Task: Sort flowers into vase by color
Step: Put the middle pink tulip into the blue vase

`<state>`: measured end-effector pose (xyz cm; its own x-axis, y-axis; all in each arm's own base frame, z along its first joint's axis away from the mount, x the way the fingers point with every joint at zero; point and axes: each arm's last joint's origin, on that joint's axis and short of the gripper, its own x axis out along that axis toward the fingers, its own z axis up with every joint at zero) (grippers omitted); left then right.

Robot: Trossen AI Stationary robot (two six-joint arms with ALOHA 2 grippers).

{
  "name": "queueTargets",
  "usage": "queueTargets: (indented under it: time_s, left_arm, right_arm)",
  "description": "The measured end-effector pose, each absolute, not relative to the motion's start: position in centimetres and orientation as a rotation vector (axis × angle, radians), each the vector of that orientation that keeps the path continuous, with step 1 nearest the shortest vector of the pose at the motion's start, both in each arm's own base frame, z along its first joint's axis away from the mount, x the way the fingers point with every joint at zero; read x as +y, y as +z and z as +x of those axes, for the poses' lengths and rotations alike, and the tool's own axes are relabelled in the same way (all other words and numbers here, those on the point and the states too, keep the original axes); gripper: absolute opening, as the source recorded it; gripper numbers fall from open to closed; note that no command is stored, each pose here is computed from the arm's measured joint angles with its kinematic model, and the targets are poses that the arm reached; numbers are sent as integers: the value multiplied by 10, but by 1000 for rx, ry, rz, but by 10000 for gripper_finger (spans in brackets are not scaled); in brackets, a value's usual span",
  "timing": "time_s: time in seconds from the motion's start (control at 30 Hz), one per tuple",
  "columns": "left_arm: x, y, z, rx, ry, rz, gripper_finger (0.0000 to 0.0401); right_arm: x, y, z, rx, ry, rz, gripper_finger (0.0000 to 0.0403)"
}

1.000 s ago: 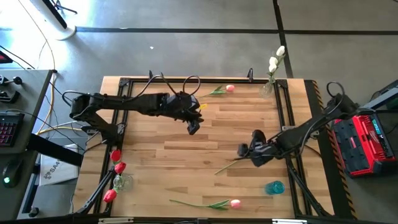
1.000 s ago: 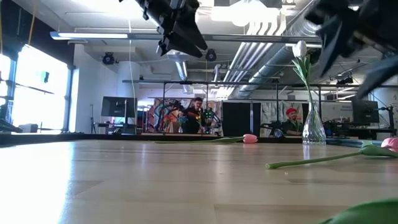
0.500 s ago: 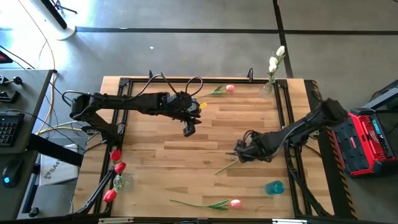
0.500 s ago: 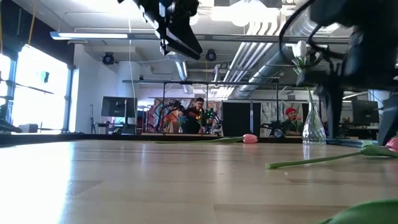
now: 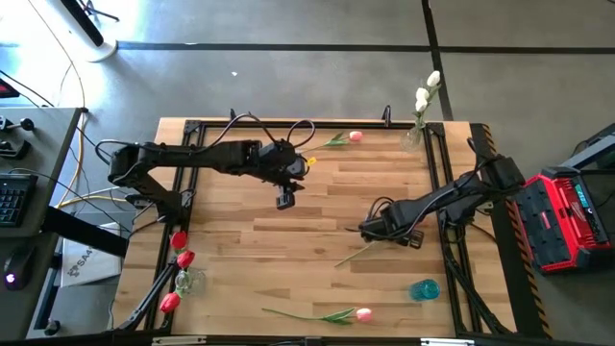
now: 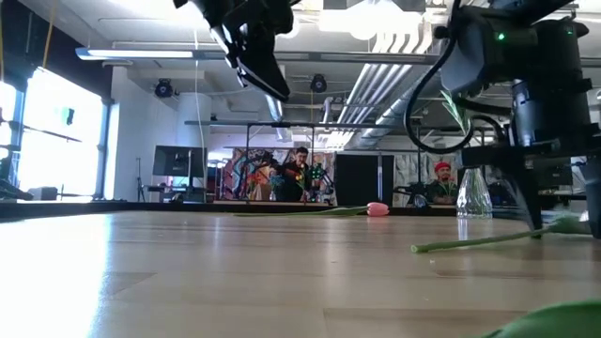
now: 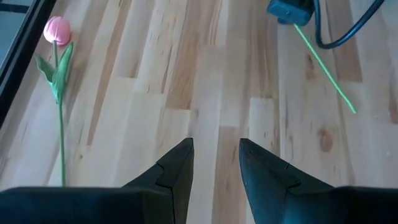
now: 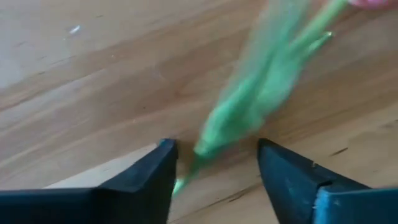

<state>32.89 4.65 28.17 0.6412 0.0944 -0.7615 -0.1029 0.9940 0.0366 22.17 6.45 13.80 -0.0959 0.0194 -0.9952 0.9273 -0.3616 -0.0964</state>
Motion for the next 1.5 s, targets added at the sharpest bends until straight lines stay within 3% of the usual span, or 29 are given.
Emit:
queueTargets:
  time_s: [0.37,0.73,1.03,1.27,1.5]
  left_arm:
    - [55,282,328,861,132,-9,117]
    - [60,286,332,794,173,-73,117]
    - [60,288,334,762,192,-116,117]
    - [60,288,334,759,202,-141,117]
    - [60,289,334,748,211,-165,117]
  right_arm:
    - [64,138,221,1131,-1470,1312,12]
    - [66,168,245,1045,-1316,1162,5]
    - [66,235,255,976,-1237,945,2]
    - [71,297,227,752,-1164,821,1]
    - [77,325,188,672,-1032,784,0]
